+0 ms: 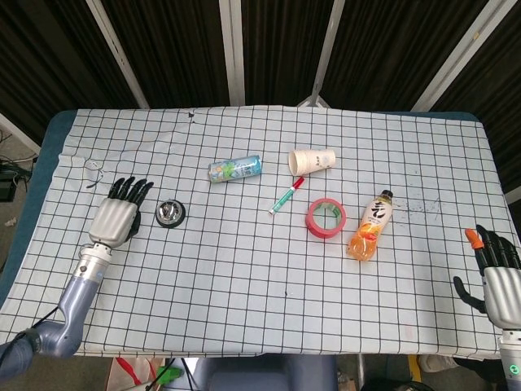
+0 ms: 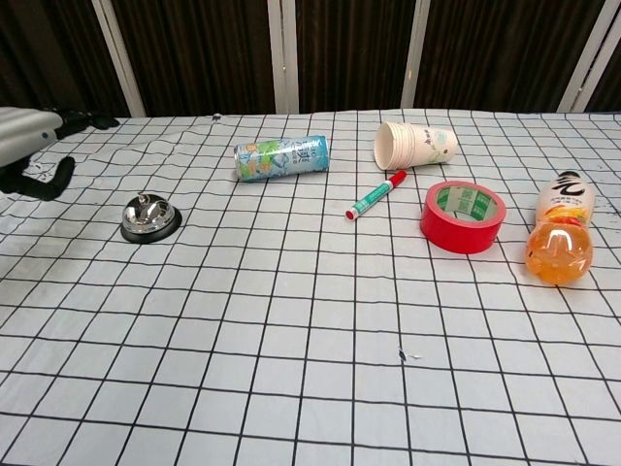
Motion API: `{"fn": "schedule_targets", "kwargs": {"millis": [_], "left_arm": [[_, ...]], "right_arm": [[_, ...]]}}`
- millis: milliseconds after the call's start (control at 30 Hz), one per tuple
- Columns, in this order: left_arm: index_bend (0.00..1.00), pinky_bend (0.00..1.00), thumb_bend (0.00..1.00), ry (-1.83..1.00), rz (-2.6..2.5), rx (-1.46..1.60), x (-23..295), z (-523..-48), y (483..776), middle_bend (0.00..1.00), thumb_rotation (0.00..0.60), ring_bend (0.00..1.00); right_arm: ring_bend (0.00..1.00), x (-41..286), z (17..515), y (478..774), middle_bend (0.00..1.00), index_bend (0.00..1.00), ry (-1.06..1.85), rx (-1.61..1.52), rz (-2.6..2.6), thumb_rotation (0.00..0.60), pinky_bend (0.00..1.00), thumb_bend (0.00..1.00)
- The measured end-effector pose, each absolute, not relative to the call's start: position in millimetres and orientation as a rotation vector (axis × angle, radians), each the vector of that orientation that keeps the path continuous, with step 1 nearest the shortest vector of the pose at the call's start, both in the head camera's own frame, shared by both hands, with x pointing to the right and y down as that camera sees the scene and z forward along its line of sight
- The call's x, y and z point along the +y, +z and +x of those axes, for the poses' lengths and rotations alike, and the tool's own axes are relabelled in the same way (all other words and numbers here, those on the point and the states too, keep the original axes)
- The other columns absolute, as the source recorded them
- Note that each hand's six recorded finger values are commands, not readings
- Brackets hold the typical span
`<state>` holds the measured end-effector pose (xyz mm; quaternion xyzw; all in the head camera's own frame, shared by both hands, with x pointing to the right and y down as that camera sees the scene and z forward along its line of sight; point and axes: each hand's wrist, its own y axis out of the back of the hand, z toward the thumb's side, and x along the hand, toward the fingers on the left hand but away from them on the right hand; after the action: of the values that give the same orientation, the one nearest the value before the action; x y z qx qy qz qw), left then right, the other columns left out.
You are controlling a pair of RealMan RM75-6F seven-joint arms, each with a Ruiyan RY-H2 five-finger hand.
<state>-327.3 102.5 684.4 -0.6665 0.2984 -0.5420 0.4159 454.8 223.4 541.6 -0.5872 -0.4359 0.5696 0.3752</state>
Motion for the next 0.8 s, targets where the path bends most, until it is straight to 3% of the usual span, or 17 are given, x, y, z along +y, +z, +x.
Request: {"fn": "schedule_targets", "kwargs": {"millis": [300,800], "left_arm": [[0.03,0.00,0.98,-1.393,-1.712,0.645,103.3,-298.3,728.8,0.06,0.600,0.00],[0.03,0.00,0.98,-1.431,-1.697,0.484,117.8,-273.8,772.9,0.06,0.600,0.00]], "right_arm": [[0.02,222.5,458.5,539.8,0.01,0.10,1.458,-1.129,-1.508,0.600,0.10,0.39],[0.02,222.3,462.6,534.3,0.00,0.10,1.444,-1.154,-1.508,0.600,0.10,0.39]]}}
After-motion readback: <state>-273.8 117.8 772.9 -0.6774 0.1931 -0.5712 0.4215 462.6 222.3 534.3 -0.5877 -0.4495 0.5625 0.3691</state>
